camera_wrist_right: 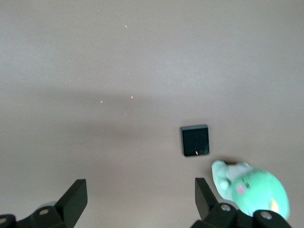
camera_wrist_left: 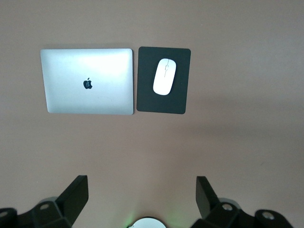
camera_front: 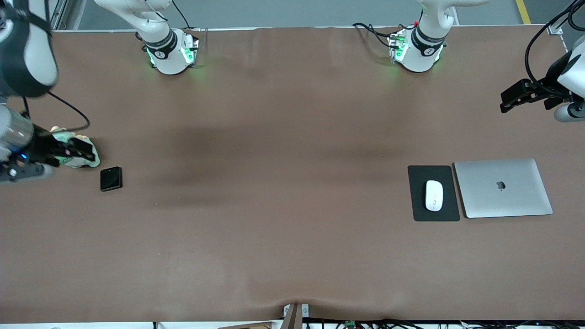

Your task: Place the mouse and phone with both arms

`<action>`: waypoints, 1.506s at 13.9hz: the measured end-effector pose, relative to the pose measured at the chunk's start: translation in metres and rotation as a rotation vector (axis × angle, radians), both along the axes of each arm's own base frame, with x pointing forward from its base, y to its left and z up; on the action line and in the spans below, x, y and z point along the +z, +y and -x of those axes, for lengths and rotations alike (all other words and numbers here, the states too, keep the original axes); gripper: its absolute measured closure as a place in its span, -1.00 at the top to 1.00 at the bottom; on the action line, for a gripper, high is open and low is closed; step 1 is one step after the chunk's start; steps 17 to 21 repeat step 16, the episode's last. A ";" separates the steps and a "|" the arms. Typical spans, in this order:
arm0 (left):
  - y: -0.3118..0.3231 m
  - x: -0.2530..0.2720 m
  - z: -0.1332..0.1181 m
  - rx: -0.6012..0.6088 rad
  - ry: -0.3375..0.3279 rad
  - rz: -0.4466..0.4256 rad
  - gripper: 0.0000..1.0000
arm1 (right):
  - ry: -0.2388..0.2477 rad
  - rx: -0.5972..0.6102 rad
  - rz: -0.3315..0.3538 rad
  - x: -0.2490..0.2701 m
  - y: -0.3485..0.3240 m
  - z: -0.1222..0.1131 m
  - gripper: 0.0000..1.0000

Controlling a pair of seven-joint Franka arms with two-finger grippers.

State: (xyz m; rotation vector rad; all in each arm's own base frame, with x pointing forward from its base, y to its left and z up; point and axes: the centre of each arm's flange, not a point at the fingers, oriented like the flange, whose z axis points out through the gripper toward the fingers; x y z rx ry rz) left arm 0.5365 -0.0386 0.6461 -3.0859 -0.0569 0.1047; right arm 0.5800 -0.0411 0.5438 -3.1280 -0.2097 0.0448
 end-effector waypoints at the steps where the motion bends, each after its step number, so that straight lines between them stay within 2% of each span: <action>1: 0.000 0.000 0.000 0.000 0.001 0.000 1.00 | 0.001 -0.014 0.000 0.021 -0.001 0.014 1.00; 4: -0.001 -0.001 0.005 -0.001 0.006 0.002 1.00 | 0.032 -0.104 0.000 0.063 0.007 0.054 1.00; 6: -0.003 -0.003 0.011 -0.005 0.002 0.001 1.00 | 0.027 -0.134 0.000 0.076 0.014 0.065 1.00; 10: -0.005 0.000 0.013 -0.045 -0.029 0.008 1.00 | -0.013 -0.180 -0.001 0.089 0.015 0.063 1.00; 13: -0.007 0.005 0.011 -0.049 -0.046 0.011 1.00 | -0.044 -0.191 -0.003 0.100 0.016 0.052 1.00; 16: -0.007 0.005 0.011 -0.052 -0.048 0.012 1.00 | -0.048 -0.191 -0.003 0.100 0.016 0.040 1.00; 21: -0.007 0.005 0.011 -0.052 -0.048 0.012 1.00 | -0.048 -0.191 -0.003 0.100 0.016 0.040 1.00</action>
